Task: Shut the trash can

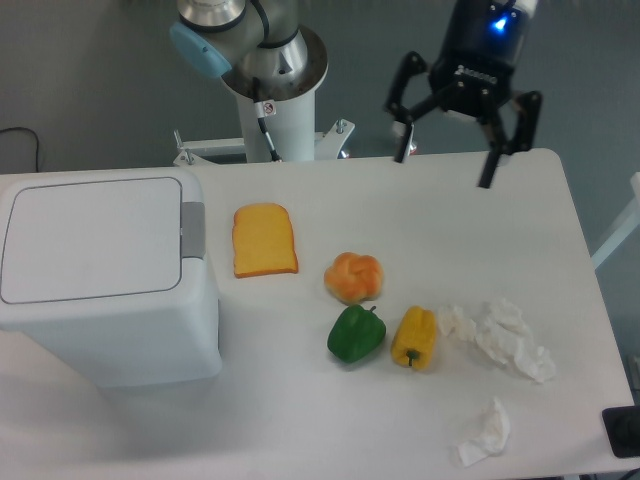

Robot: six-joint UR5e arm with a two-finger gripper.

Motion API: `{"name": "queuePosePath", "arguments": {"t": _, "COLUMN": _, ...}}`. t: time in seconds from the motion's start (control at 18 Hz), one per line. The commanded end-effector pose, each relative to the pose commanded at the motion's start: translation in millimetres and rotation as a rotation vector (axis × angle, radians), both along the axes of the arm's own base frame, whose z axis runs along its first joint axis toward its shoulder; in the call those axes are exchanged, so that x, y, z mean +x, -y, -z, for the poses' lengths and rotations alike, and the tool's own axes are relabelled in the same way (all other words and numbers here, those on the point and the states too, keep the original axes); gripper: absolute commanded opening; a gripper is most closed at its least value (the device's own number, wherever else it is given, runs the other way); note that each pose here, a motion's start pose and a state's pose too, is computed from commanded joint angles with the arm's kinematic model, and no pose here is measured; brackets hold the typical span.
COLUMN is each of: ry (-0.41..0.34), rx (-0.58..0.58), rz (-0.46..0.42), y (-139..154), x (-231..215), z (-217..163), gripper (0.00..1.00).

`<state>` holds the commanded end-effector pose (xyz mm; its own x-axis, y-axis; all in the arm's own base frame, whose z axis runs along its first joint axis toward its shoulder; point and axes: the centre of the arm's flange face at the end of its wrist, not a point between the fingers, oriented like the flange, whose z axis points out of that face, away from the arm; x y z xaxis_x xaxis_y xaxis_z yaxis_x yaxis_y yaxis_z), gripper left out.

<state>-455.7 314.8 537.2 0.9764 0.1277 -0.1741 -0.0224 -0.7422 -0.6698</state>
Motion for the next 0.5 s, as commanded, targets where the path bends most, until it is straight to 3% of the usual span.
{"name": "queuePosePath", "arguments": {"t": 0.33, "ry": -0.231, "rx": -0.310, "rz": 0.219, "y": -13.5, "x": 14.2, "z": 23.6, "gripper": 1.00}}
{"name": "queuePosePath", "arguments": {"t": 0.5, "ry": -0.297, "rx": -0.420, "rz": 0.287, "y": -5.7, "x": 12.2, "z": 27.8, "gripper": 1.00}}
